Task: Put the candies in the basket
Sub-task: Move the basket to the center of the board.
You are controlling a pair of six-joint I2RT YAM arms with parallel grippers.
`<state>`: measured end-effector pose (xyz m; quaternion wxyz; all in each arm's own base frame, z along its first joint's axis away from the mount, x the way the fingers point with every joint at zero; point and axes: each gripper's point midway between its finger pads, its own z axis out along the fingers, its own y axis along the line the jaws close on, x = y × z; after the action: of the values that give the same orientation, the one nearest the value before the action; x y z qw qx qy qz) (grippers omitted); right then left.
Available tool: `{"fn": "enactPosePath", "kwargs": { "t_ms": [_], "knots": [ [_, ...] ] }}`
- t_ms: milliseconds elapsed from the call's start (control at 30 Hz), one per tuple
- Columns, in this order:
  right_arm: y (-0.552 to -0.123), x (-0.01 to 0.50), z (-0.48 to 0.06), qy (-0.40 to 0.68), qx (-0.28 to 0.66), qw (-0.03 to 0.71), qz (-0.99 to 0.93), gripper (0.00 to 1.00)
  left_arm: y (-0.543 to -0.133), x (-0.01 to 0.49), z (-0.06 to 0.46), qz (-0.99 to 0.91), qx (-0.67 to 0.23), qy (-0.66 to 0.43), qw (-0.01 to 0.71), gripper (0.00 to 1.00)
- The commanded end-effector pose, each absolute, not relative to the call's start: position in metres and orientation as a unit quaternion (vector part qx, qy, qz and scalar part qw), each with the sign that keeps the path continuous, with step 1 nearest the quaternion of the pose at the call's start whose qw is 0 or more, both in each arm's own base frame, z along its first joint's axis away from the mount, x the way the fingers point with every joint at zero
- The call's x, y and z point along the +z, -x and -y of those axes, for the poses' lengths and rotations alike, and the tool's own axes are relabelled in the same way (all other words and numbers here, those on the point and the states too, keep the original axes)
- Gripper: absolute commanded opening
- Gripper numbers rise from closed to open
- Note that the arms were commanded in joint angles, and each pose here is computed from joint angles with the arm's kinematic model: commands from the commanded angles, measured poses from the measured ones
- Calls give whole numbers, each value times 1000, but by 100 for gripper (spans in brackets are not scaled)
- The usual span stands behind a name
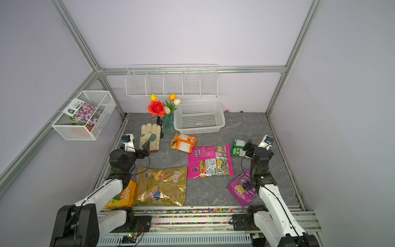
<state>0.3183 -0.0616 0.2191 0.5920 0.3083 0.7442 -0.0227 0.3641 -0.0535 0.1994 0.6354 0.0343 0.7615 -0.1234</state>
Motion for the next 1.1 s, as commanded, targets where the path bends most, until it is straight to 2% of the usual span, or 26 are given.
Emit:
{"fn": "enactPosePath", "kwargs": {
  "t_ms": [0, 100, 300, 367, 533, 700, 833, 1067],
  "knots": [
    [-259, 169, 107, -522, -89, 475, -703, 98, -360, 212, 56, -790, -160, 60, 589, 100],
    [-279, 163, 99, -489, -64, 453, -743, 98, -351, 227, 68, -793, -220, 85, 562, 100],
    [-331, 155, 55, -412, 30, 399, -819, 98, -326, 274, 58, -786, -244, 154, 547, 100],
    [-349, 158, 37, -380, 55, 386, -839, 98, -325, 276, 66, -790, -264, 145, 534, 100],
    [-390, 171, -16, -291, 87, 364, -881, 97, -333, 237, 59, -824, -254, 239, 447, 100],
    [-422, 170, -49, -257, 104, 341, -898, 97, -341, 219, 73, -849, -267, 205, 408, 100],
    [-443, 167, -51, -288, 97, 316, -899, 97, -341, 211, 88, -851, -291, 187, 396, 100],
    [-489, 154, -77, -301, 122, 289, -901, 94, -332, 165, 120, -901, -236, 143, 335, 100]
  ]
}}
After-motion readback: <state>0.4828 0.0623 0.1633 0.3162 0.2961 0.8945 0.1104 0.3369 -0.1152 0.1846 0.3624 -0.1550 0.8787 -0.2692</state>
